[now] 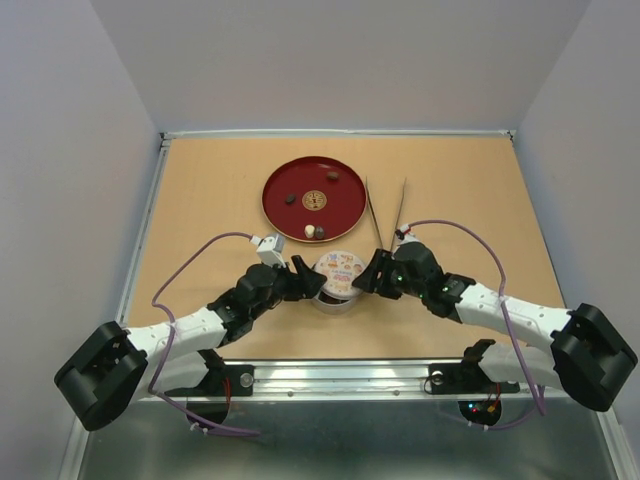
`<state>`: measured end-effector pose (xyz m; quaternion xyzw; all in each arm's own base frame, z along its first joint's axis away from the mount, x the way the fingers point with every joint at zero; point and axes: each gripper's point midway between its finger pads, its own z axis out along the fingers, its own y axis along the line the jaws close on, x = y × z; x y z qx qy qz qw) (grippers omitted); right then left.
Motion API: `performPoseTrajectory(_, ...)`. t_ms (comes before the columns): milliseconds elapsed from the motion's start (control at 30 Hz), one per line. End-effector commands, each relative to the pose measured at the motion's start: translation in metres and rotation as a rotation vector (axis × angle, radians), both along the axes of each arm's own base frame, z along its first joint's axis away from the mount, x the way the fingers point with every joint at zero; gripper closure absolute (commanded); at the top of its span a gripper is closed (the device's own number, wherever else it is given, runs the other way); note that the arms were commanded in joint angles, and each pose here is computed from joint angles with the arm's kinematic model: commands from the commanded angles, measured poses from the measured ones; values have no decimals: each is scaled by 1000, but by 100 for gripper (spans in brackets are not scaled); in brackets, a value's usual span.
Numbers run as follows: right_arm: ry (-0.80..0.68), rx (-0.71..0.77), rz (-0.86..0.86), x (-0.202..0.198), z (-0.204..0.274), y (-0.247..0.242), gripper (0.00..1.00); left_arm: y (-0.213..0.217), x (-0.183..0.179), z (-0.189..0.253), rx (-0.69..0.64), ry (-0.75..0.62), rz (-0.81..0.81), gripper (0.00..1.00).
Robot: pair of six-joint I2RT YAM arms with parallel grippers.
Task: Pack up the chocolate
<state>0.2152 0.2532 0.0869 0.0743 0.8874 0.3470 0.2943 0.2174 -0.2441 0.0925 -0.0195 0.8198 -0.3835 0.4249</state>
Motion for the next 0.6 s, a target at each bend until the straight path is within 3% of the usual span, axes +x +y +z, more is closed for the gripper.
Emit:
performPoseTrajectory(0,-68,37,32,13,26,12,41,-3,1,8,-36,-31,-11,22)
performPoseTrajectory(567,-49,11,112,4,15,18,43,-6,1,2,-31,-16,-18,23)
